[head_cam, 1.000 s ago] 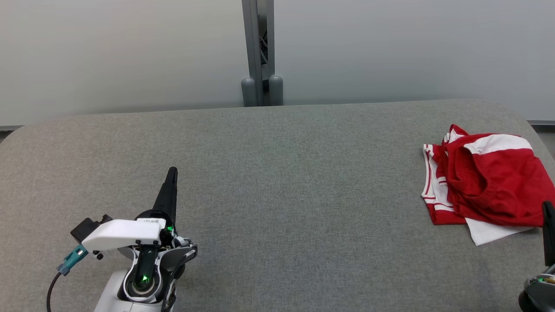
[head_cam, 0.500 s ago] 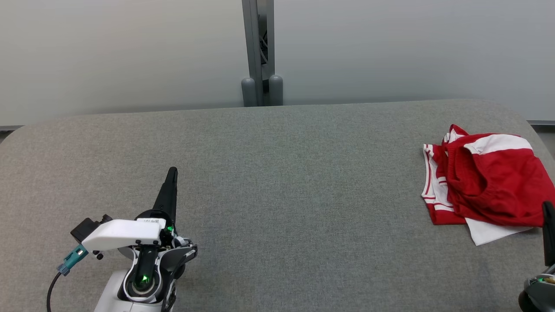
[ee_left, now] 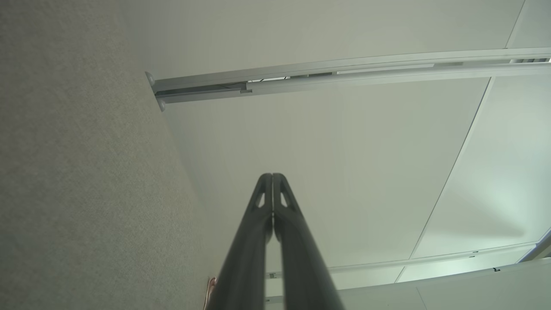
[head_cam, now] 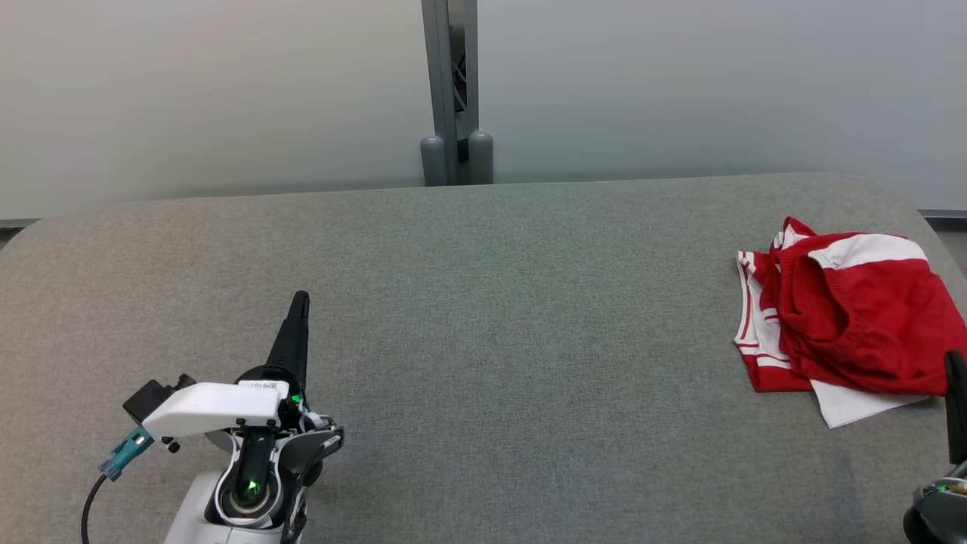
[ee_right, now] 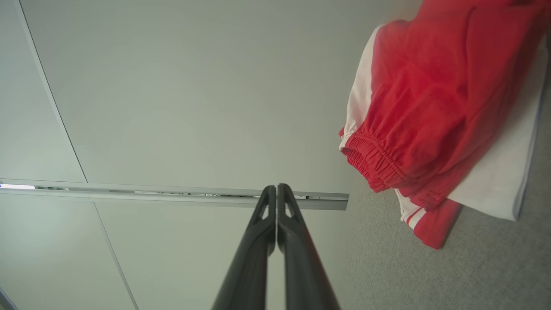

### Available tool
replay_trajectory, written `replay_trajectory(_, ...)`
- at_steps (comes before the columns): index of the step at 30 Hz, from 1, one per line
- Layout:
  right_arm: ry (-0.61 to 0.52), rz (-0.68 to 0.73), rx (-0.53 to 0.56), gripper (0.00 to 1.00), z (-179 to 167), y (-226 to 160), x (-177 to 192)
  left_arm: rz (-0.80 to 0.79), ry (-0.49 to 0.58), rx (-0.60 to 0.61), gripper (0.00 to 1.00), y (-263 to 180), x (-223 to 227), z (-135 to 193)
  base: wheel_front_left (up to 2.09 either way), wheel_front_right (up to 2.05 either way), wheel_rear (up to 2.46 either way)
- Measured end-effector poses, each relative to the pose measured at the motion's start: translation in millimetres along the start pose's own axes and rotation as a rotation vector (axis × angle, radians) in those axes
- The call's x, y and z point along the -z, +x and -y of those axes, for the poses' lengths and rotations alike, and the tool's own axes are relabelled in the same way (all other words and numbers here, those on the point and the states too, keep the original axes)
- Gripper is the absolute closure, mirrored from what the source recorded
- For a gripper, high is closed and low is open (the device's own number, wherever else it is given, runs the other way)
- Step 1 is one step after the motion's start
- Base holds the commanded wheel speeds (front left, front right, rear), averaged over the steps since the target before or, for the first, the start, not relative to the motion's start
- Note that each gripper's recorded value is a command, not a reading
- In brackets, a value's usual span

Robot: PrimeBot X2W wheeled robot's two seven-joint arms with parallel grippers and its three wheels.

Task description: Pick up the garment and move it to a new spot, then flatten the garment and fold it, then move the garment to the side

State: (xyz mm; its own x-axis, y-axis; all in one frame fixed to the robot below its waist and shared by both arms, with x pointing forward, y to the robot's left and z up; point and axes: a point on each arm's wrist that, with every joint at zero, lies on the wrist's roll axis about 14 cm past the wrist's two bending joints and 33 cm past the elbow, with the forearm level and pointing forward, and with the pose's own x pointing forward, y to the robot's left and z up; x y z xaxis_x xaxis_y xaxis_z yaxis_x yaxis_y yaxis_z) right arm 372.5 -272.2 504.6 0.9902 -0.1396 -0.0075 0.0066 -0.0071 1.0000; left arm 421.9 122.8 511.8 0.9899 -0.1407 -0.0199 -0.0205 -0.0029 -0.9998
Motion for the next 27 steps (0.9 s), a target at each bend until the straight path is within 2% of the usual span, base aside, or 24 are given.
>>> replay_trajectory(27,0.0,0.0,0.0,1.0,0.0,0.0,0.0,0.0,0.0,0.0,1.0,0.0,0.0,0.0,0.0,0.0,0.0)
